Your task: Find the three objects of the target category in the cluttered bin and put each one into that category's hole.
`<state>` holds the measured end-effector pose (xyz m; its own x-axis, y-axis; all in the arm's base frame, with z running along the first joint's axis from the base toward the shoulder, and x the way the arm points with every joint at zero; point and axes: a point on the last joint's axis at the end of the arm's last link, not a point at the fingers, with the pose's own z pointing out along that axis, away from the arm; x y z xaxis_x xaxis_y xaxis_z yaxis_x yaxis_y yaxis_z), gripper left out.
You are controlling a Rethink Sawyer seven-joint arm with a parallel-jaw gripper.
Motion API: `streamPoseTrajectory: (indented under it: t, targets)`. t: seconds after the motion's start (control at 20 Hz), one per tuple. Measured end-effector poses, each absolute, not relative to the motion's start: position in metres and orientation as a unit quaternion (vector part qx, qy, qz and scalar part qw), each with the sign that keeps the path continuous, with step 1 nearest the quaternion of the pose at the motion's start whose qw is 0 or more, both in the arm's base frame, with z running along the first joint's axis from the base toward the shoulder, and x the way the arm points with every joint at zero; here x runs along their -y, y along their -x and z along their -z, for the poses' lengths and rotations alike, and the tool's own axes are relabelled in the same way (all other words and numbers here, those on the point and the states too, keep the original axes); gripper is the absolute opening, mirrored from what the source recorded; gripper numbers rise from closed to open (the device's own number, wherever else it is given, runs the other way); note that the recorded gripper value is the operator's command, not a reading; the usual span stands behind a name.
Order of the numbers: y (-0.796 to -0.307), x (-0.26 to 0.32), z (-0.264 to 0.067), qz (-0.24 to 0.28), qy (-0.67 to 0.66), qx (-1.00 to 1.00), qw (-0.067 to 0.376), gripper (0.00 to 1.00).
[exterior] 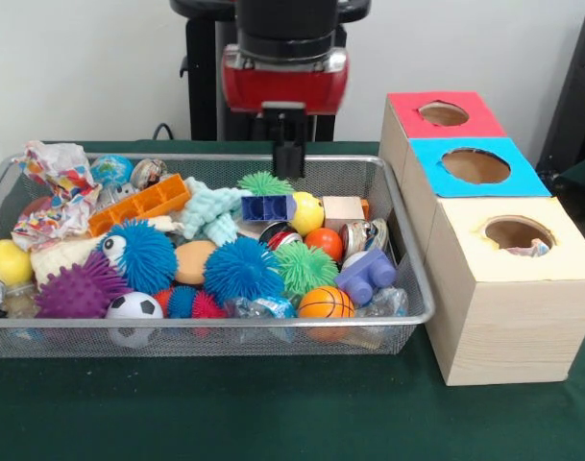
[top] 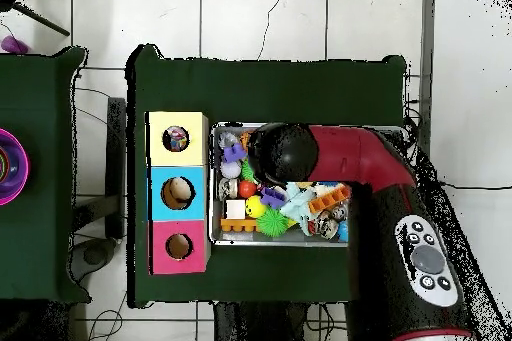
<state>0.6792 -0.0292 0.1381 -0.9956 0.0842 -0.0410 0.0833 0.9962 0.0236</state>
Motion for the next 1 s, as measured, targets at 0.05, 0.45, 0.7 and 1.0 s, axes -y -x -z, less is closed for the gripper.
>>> streamPoseTrajectory:
  t: [0.05, 0.45, 0.7, 1.0]
  targets:
    - [-0.675, 0.032, -0.135, -0.011, -0.04, -0.999, 0.018, 0.0]
    - [-0.648, 0.042, -0.116, -0.019, -0.02, -1.0, -0.004, 0.0]
    - [-0.631, 0.043, -0.112, -0.029, -0.007, -0.999, -0.014, 0.0]
    - [-0.609, 0.055, -0.106, -0.042, -0.001, -0.999, -0.026, 0.0]
